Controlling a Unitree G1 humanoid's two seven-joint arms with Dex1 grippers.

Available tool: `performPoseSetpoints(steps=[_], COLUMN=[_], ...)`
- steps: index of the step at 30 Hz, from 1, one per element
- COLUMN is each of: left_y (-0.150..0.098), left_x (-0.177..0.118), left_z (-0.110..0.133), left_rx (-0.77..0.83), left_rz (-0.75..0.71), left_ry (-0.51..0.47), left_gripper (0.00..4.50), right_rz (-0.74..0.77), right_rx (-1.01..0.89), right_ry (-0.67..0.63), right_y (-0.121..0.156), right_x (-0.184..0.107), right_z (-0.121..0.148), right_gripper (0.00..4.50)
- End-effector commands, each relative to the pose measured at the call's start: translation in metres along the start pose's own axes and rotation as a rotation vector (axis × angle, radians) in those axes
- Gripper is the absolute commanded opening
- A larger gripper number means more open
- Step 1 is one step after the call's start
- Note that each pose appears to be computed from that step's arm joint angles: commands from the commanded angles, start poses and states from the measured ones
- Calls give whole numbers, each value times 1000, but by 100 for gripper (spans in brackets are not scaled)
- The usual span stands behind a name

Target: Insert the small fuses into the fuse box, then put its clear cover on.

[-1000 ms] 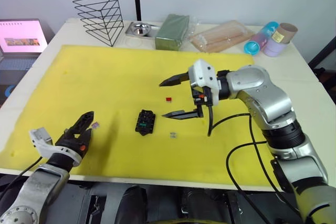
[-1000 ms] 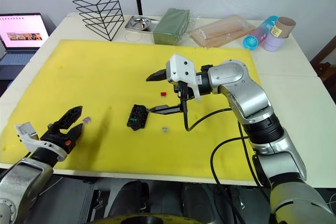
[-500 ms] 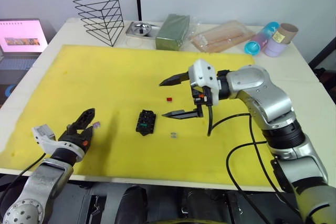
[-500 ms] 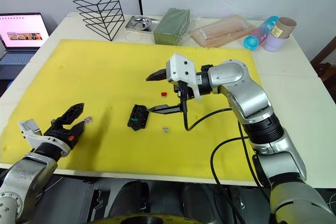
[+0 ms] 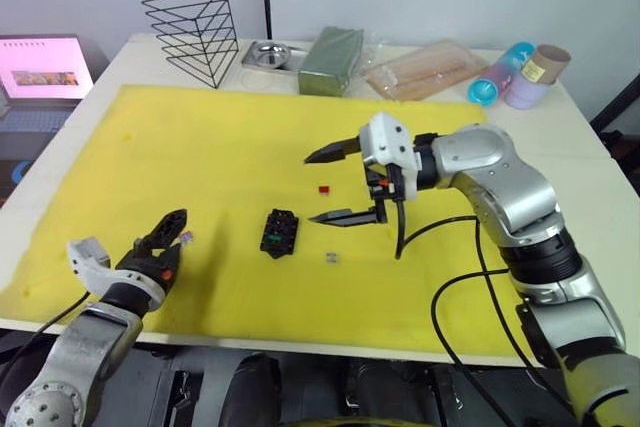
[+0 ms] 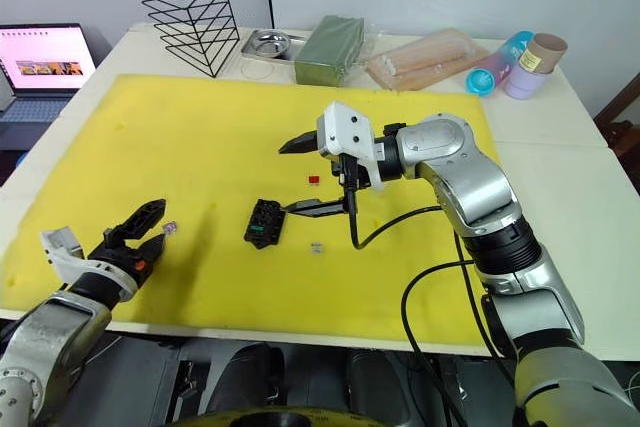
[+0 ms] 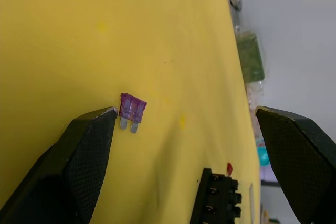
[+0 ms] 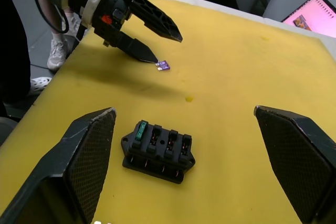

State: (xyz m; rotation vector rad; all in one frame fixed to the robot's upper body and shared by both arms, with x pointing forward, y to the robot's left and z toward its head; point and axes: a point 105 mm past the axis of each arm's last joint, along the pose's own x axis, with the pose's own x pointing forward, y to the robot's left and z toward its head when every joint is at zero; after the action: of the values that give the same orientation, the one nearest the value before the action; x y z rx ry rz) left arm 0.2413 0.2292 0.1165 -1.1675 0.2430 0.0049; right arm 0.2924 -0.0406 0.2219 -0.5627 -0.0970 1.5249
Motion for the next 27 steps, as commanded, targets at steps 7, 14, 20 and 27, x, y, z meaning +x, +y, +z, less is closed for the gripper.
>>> performPoseSetpoints(steps=[7, 14, 20, 27], left_y=[1, 13, 35, 46], left_x=[1, -1, 5, -1], left_z=[2, 3, 5, -2], left_rx=[-9, 13, 31, 30], left_rz=[-52, -43, 0, 31], left_ry=[80, 148, 176, 198], left_gripper=[448, 448, 448, 319], right_rz=[-19, -14, -15, -28], right_rx=[-51, -49, -43, -36], right_ry=[-17, -13, -14, -2], right_y=[-2, 1, 4, 2], right_x=[-6, -6, -5, -9], right_z=[14, 13, 13, 12], right_gripper=[450, 450, 450, 450])
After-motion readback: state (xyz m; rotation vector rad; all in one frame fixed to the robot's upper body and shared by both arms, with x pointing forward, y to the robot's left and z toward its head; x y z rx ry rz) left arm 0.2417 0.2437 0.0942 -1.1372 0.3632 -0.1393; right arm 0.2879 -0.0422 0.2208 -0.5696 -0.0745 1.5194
